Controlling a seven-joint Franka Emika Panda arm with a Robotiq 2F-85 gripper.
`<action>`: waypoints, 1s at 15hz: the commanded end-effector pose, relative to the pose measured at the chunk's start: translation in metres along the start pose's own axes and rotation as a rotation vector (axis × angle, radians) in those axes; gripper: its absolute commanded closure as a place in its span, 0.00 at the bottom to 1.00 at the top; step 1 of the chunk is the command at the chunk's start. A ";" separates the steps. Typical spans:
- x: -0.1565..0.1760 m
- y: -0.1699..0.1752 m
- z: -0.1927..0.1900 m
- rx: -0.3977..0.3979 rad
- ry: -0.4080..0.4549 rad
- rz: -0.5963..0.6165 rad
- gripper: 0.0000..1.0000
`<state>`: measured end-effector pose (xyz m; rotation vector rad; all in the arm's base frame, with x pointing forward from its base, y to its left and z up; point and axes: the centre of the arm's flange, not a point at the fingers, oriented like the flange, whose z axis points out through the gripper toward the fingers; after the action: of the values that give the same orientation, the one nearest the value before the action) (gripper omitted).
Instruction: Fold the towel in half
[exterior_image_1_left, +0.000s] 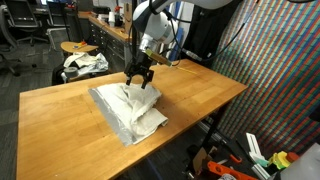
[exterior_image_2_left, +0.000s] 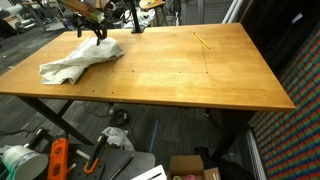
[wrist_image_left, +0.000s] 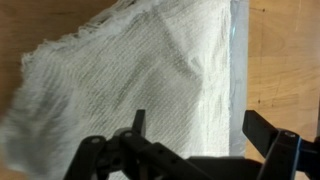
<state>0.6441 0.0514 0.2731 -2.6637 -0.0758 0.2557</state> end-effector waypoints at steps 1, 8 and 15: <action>-0.039 -0.035 -0.011 -0.014 0.037 -0.076 0.00; -0.025 -0.021 -0.055 -0.118 0.168 0.009 0.00; 0.008 0.067 -0.049 -0.305 0.209 0.240 0.00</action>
<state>0.6407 -0.0185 0.3079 -2.9259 0.1843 0.0193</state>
